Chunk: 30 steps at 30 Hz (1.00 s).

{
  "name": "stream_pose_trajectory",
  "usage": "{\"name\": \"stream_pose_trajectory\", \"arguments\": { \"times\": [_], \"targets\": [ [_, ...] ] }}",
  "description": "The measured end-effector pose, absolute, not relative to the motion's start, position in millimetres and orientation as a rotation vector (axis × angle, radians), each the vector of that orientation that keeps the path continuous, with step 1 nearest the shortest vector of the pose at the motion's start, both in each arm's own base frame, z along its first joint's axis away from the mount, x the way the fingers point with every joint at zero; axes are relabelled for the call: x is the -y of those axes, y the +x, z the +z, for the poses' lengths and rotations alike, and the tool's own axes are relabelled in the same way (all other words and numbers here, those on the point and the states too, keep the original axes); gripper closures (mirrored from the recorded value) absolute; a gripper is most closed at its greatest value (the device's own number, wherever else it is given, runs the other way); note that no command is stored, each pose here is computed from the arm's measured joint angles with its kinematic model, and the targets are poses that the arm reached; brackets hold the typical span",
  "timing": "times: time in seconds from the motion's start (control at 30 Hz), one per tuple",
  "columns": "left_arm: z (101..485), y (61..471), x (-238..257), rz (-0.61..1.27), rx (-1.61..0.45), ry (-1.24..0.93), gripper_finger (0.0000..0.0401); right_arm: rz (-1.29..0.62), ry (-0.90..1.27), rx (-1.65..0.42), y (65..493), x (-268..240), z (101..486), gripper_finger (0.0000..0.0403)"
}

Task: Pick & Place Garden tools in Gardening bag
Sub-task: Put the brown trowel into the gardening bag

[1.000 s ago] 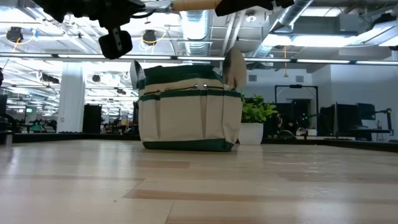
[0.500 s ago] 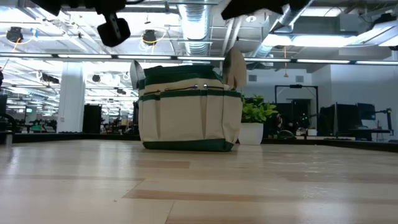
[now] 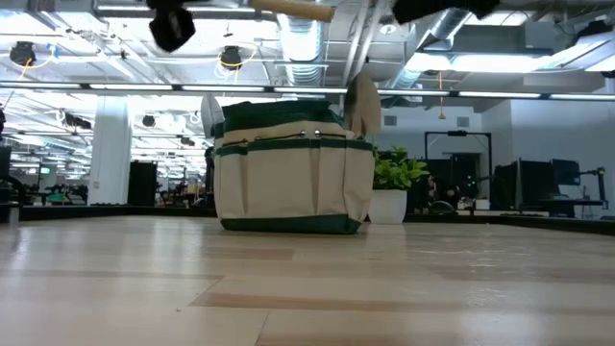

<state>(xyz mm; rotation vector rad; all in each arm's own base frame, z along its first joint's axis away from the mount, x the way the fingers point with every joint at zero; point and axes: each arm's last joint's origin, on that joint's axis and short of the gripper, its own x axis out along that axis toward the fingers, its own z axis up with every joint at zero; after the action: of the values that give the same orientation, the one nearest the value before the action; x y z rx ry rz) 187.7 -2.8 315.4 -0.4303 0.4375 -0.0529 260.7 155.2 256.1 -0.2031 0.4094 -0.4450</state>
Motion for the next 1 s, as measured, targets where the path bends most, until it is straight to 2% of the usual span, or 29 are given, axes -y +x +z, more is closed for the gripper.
{"name": "stream_pose_trajectory", "arguments": {
  "times": [0.1, 0.2, 0.33, 0.5, 0.73, 1.0],
  "targets": [
    [328.4, 191.2, 1.8, -0.032, -0.457, -0.338, 0.0400, -0.420, -0.146, -0.476, 253.8, -150.2, 254.1, 0.0332],
    [333.9, 194.4, -0.7, 0.050, -0.565, -0.246, 0.0400, -0.385, -0.142, -0.551, 249.9, -148.2, 249.2, 0.0389],
    [334.1, 204.8, -3.0, 0.130, -0.694, -0.152, 0.0400, -0.363, -0.117, -0.617, 246.2, -147.0, 244.5, 0.0388],
    [338.8, 223.4, -2.5, 0.092, -0.732, -0.088, 0.0400, -0.405, -0.113, -0.648, 243.3, -142.2, 241.3, 0.0400],
    [335.7, 224.7, 3.1, 0.049, -0.865, -0.087, 0.0400, -0.422, -0.097, -0.658, 241.5, -141.3, 240.1, 0.0400],
    [332.8, 226.3, 7.9, 0.085, -0.885, -0.046, 0.0400, -0.423, -0.095, -0.655, 241.6, -141.4, 240.3, 0.0401]
  ]
}}
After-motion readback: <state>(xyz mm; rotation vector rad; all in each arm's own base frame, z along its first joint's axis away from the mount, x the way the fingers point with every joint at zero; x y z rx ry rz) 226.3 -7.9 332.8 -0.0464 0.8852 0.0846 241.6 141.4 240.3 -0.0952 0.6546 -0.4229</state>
